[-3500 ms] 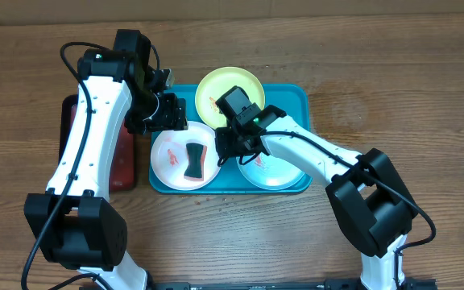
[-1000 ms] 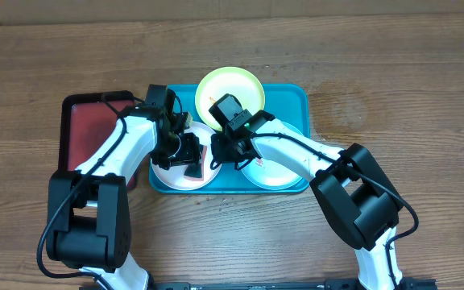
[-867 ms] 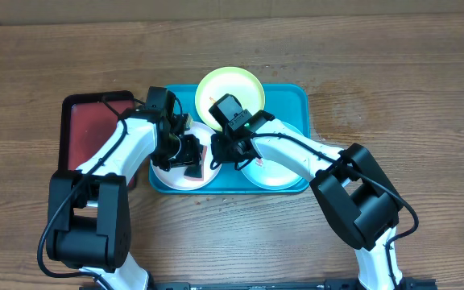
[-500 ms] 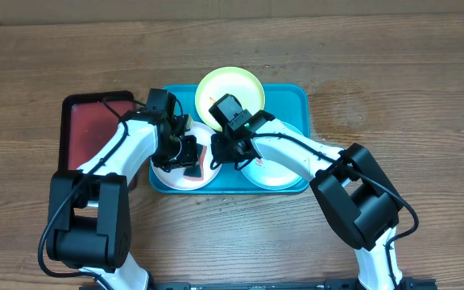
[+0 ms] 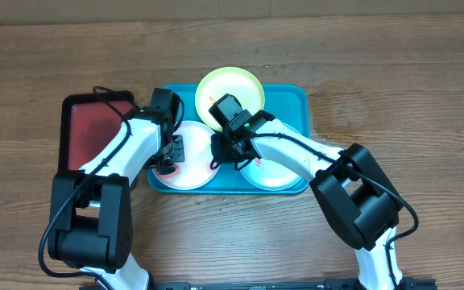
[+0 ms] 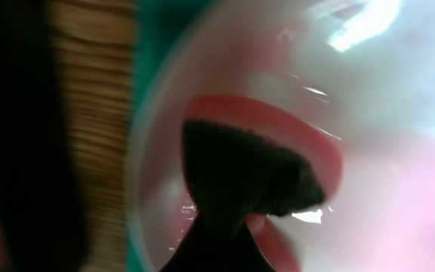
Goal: Clean dirty plates on tray and stack at the side
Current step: 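Scrub the white plate with the sponge in the left gripper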
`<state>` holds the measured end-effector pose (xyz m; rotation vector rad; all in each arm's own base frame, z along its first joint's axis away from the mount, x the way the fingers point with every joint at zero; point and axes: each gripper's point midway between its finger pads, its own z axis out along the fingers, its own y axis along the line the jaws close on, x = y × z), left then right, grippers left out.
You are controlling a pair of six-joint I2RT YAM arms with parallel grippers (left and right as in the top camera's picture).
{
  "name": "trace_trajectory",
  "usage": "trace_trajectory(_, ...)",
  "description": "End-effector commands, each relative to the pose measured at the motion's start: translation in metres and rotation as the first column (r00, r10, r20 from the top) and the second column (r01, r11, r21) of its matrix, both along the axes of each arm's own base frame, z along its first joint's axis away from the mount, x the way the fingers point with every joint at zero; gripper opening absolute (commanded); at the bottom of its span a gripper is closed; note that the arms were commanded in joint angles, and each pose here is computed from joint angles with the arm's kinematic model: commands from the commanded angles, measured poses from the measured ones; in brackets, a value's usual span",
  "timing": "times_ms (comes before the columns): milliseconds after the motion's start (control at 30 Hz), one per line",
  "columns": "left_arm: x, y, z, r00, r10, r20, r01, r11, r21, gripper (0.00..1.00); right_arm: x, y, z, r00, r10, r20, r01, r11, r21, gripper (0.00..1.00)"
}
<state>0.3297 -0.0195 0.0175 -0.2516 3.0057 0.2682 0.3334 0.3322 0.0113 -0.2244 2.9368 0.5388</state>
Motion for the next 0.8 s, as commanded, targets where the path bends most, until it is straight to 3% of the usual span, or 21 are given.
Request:
trace_trajectory(0, 0.022, 0.03, 0.022, 0.994, 0.054, 0.094, -0.069, 0.983, 0.168, 0.04, 0.005, 0.004, 0.003, 1.0, 0.0, 0.014, 0.0, 1.0, 0.008, 0.13)
trace_trajectory(167, 0.042, 0.02, 0.045, 0.989, 0.053, 0.138, -0.07, 0.991, 0.117, 0.04, 0.005, 0.004, 0.003, 1.0, 0.0, 0.014, 0.0, 1.0, 0.008, 0.13)
trace_trajectory(300, 0.048, -0.012, 0.049, 0.991, 0.046, 0.126, -0.037, 0.997, -0.069, 0.04, 0.005, 0.004, 0.003, 1.0, 0.0, 0.014, 0.0, 1.0, 0.008, 0.13)
trace_trajectory(500, 0.052, -0.064, 0.042, 0.991, 0.042, 0.125, 0.005, 0.934, -0.358, 0.04, 0.005, 0.005, 0.003, 1.0, -0.001, 0.014, 0.001, 1.0, 0.009, 0.13)
trace_trajectory(767, 0.059, -0.073, 0.036, 0.984, 0.087, 0.154, -0.015, 0.909, -0.416, 0.04, 0.005, 0.005, 0.003, 1.0, -0.001, 0.014, 0.001, 1.0, 0.009, 0.13)
